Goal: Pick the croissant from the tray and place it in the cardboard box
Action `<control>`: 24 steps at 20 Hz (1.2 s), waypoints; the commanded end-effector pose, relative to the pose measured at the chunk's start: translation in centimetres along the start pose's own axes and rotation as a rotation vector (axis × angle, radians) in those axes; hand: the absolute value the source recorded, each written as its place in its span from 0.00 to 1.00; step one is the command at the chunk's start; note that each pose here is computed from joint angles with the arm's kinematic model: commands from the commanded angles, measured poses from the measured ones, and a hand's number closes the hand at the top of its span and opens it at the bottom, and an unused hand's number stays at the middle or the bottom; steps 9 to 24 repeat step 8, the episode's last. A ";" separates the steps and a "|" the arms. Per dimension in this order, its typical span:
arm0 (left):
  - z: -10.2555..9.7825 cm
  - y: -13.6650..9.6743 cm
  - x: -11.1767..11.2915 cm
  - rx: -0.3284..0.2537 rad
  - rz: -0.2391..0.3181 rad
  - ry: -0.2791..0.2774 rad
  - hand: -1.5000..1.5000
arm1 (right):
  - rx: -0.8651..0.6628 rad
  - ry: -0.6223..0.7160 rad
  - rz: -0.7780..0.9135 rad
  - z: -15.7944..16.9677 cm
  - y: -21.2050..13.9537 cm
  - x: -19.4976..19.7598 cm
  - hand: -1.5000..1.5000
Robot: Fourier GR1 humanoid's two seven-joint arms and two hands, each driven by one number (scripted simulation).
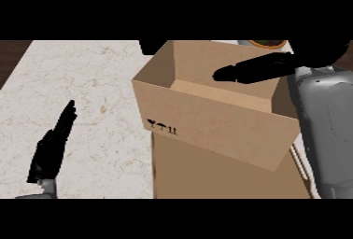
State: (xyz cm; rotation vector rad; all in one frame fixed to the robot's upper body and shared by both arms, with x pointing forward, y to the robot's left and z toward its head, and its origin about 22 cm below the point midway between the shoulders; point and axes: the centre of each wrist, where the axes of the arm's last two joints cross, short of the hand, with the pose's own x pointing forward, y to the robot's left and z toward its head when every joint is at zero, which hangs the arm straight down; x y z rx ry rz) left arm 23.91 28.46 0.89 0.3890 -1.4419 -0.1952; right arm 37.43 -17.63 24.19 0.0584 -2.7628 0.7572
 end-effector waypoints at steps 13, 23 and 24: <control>-0.8 -0.7 0.4 -0.039 0.013 -0.021 0.50 | -0.017 -0.020 -0.016 0.1 -19.3 -0.2 0.00; -0.8 -0.7 0.4 -0.039 0.013 -0.021 0.50 | -0.017 -0.020 -0.016 0.1 -19.3 -0.2 0.00; -0.8 -0.7 0.4 -0.039 0.013 -0.021 0.50 | -0.017 -0.020 -0.016 0.1 -19.3 -0.2 0.00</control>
